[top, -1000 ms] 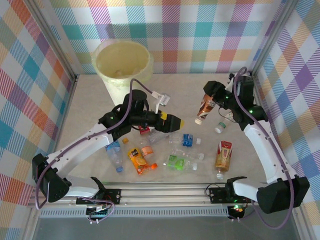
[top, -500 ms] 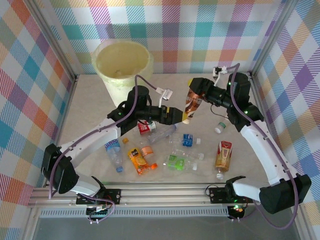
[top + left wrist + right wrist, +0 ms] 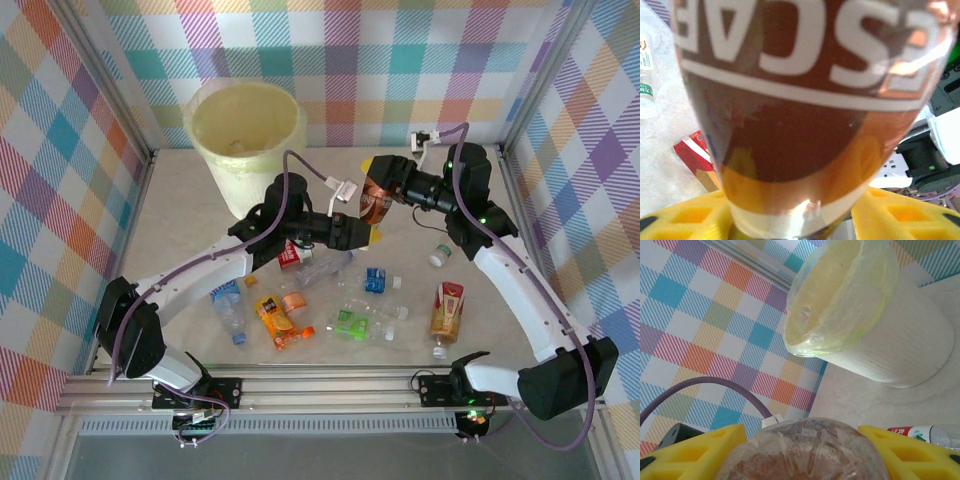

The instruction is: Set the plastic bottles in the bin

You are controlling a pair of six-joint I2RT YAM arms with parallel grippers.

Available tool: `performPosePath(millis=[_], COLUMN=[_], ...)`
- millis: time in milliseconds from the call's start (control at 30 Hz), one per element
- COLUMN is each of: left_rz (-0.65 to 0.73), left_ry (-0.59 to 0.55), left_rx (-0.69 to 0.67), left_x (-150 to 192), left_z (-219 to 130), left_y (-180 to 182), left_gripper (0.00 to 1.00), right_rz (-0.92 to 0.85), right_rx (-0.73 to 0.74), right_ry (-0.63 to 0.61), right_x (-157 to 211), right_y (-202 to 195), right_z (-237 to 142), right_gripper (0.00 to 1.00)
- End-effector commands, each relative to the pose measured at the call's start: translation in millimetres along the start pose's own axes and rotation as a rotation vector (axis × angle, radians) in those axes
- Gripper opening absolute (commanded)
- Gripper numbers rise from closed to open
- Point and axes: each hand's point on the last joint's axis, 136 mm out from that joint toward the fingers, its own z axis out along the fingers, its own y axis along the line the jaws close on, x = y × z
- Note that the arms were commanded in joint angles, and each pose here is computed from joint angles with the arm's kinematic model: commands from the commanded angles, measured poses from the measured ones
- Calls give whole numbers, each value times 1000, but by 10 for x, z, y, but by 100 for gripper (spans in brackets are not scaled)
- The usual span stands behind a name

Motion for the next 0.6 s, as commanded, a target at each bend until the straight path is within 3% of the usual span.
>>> performPosePath(millis=[0,200,467,567], left_rz=[83,113,111,105], left_ry=[-7,-30,-60,-90], left_rx=[43,20,-40,-77], left_x=[-40,-54,-78,-108], left_z=[-64,-134,-273,-386], left_y=[-253,-299,-277,-247], left_gripper=[48,36,29,26], right_rz=[-37,-37,-47,-52], right_rx=[-44,-46,-66,-81], right_ry=[-16,0,33,44], right_x=[-76,-42,46,43], right_y=[157,150,172,217], right_z=[6,2,-23,-18], right_gripper=[53,55,66,76])
